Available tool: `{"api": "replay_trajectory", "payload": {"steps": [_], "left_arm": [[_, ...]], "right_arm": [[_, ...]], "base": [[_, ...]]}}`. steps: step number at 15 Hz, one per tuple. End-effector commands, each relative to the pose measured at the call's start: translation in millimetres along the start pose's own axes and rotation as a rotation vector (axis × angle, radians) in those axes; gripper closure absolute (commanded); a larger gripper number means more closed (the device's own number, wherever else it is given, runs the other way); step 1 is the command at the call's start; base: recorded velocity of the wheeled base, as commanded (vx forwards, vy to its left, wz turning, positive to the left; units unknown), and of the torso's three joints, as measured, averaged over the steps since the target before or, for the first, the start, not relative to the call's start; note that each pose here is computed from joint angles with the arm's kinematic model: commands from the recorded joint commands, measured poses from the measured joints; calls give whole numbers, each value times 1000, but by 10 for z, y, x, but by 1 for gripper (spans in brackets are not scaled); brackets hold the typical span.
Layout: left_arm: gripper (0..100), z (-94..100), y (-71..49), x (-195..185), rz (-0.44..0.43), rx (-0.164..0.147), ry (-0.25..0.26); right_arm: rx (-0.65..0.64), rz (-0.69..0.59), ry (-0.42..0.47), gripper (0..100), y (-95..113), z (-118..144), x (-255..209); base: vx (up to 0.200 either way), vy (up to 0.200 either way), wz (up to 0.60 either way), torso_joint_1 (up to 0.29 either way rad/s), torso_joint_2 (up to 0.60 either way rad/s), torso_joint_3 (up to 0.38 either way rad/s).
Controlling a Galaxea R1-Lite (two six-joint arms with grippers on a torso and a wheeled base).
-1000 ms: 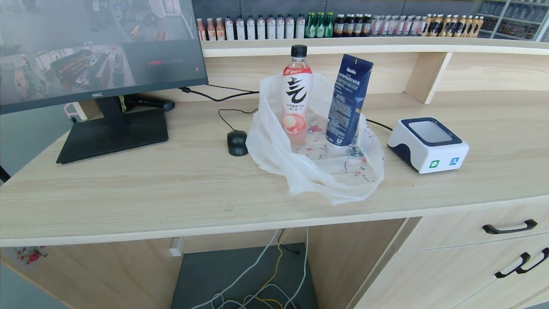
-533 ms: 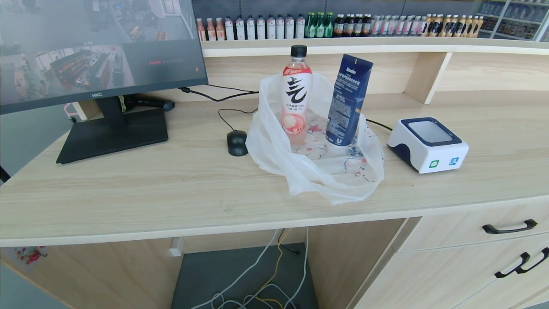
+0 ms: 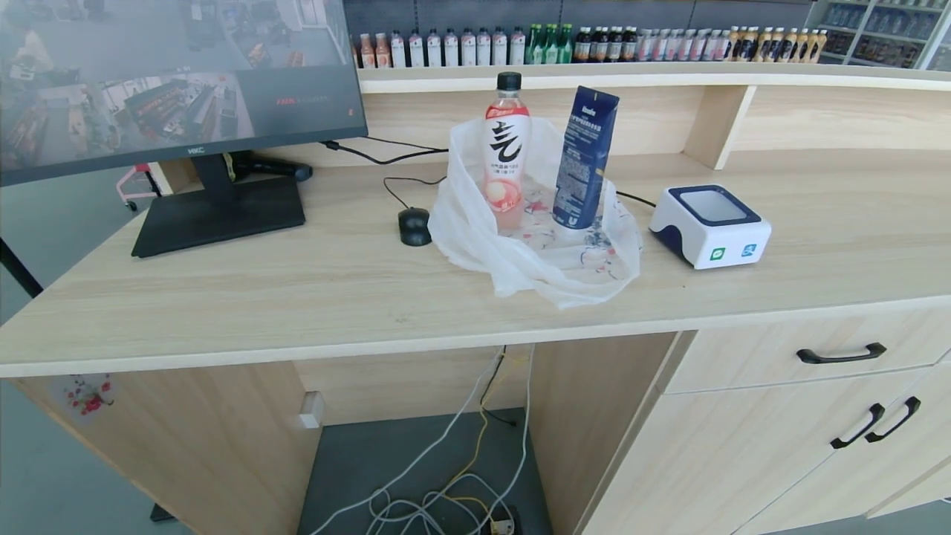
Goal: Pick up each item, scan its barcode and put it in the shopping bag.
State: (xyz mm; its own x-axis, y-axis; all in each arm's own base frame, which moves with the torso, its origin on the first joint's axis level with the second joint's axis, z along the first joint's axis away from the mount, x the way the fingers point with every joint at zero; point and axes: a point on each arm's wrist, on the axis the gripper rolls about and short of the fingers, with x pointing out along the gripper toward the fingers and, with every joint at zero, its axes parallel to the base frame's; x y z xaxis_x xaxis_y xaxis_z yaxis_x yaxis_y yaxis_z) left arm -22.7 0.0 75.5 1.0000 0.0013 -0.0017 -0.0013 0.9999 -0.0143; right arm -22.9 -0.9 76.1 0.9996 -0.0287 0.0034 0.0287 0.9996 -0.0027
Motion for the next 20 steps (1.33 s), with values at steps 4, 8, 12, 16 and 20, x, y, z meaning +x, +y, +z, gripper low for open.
{"api": "replay_trajectory", "payload": {"steps": [4, 8, 12, 16, 20], "left_arm": [[0, 0, 0, 0, 2, -4, 0], [0, 0, 0, 0, 2, -9, 0], [0, 0, 0, 0, 2, -9, 0], [0, 0, 0, 0, 2, -9, 0], [0, 0, 0, 1, 2, -9, 1]], "right_arm": [[1, 0, 2, 0, 0, 0, 1], [0, 1, 2, 0, 0, 0, 1], [1, 1, 0, 0, 0, 1, 1], [-10, 0, 0, 0, 0, 1, 1], [-2, 0, 2, 0, 0, 0, 1]], "base": [[0, -150, 0, 1, -1, 2], [0, -200, 0, 13, 5, 0], [0, -200, 0, -1, -4, 1], [0, -200, 0, 1, 4, 5], [0, -200, 150, 5, 2, 0]]}}
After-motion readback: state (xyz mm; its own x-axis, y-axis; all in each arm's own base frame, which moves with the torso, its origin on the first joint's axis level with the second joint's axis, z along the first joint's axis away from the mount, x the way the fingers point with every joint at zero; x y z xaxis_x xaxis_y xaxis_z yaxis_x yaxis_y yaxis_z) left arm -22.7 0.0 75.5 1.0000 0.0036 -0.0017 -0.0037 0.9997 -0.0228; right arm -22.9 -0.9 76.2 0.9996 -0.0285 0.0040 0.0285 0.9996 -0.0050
